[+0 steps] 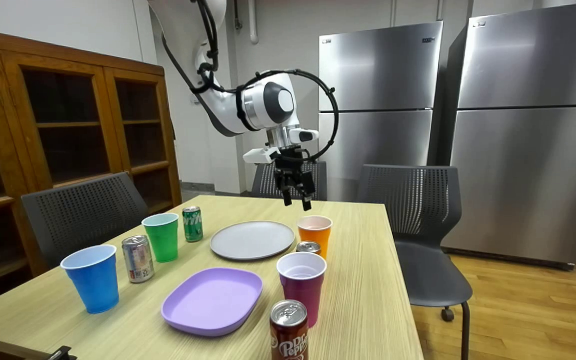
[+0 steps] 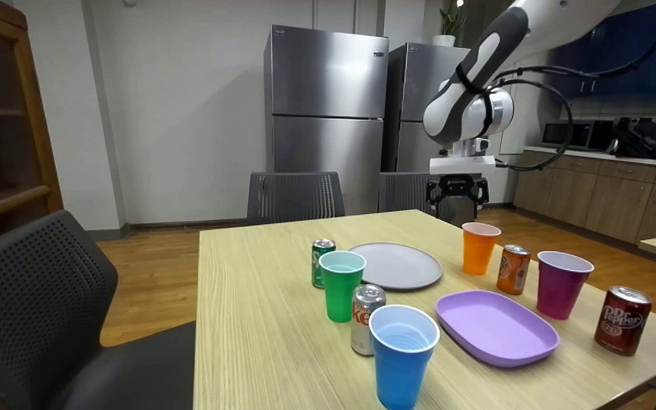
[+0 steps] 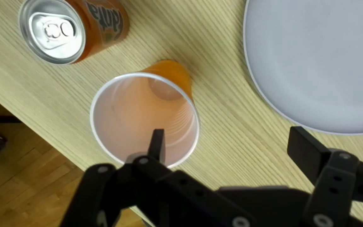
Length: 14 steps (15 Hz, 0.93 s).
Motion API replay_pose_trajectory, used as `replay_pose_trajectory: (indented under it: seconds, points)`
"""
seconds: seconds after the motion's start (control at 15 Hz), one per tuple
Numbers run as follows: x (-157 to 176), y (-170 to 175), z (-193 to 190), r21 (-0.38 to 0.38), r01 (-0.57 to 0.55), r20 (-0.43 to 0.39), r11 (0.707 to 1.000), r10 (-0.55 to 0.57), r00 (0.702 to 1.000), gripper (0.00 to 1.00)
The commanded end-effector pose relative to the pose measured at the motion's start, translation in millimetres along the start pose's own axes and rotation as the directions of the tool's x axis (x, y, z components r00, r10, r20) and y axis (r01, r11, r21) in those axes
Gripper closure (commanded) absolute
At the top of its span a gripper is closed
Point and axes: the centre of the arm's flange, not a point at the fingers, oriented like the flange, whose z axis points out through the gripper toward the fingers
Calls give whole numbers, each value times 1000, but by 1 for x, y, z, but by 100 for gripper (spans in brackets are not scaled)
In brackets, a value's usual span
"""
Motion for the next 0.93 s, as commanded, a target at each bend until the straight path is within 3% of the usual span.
replay_pose_trajectory:
  seconds: [0.0, 0.4, 0.47, 0.53, 0.87]
  points:
    - [28, -15, 19, -43, -68, 23, 997, 69, 997, 0]
    - [30, -15, 40, -101, -101, 57, 990, 107, 993, 0]
    - [29, -14, 41, -102, -103, 62, 989, 110, 992, 25]
    - [29, -13, 41, -104, -106, 66, 989, 114, 991, 28]
    - [24, 3, 32, -121, -114, 71, 986, 123, 990, 67]
